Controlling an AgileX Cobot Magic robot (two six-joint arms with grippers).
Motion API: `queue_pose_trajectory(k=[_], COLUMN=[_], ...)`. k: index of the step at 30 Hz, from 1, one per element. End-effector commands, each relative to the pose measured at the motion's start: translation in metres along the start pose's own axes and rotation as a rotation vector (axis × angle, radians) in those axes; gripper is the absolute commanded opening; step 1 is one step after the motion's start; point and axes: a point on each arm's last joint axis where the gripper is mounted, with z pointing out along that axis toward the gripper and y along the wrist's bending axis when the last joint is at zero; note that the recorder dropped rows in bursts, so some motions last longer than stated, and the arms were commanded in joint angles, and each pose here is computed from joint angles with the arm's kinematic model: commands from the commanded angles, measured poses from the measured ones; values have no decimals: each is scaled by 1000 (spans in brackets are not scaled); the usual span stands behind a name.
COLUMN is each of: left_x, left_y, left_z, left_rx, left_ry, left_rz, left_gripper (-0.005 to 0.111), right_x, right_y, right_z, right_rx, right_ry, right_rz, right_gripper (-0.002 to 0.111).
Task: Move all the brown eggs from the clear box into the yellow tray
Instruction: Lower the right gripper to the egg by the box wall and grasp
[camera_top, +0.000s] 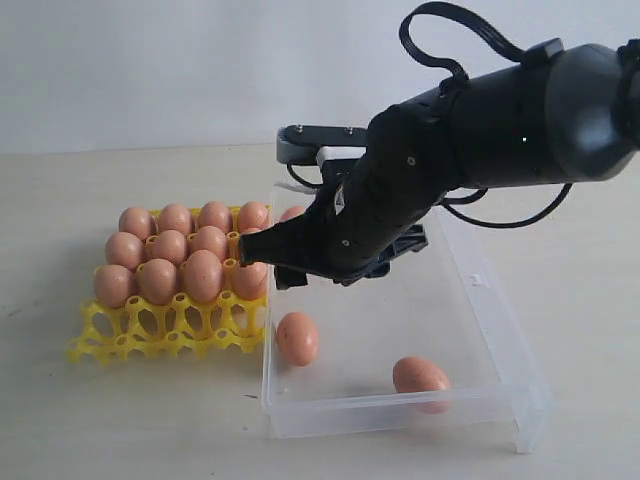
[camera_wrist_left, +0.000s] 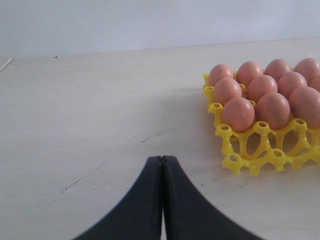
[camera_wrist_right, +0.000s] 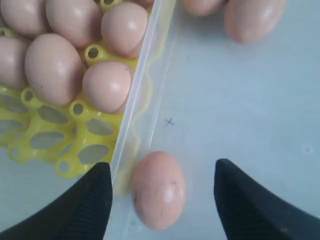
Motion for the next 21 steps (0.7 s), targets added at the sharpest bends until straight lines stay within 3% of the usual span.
queue_pose_trajectory(k=[1, 11, 21], left_x=[-2, -2, -2], left_y=[0, 0, 0], left_z=[-1, -1, -1], left_rx=[6, 6, 6], left_ry=[-15, -15, -15], left_rz=[-2, -2, -2], left_gripper=[0, 0, 0], right_x=[7, 16, 11], right_y=[1, -2, -4], right_z=[14, 37, 32], right_rx=[-48, -43, -31], right_ry=[78, 138, 97], right_rz=[-12, -29, -60], right_gripper=[57, 57, 57])
